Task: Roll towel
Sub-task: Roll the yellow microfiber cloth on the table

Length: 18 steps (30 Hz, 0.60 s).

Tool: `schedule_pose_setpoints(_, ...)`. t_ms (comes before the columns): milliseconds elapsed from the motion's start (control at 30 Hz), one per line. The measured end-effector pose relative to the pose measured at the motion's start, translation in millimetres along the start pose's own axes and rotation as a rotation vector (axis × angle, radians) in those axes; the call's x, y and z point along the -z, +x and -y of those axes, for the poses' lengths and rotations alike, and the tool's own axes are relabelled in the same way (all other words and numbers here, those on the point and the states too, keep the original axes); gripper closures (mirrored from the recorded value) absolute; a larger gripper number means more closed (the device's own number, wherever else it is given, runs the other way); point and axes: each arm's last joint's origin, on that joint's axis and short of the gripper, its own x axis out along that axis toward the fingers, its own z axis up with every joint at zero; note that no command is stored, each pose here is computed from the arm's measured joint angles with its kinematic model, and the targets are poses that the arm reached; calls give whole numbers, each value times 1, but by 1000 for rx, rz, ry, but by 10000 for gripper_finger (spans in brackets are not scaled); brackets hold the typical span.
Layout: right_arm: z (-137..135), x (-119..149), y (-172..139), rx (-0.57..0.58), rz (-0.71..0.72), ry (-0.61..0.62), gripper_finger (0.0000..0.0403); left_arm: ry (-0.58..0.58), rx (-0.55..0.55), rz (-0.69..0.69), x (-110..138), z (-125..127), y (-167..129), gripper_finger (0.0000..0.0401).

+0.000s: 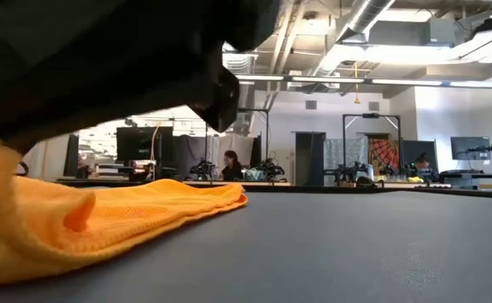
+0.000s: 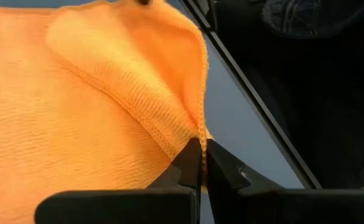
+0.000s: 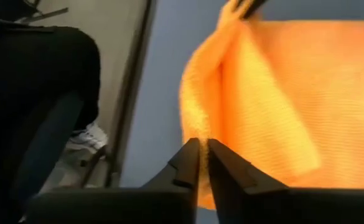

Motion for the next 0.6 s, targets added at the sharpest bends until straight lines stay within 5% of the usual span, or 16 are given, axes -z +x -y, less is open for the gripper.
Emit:
schedule_pose_setpoints(367,30,-13,4,109,31,12,209,0,5,-7,0,0,0,401)
schedule_pose_setpoints(600,37,-6,4,142,-52,12,176,13,18,-13,1,0,0,401)
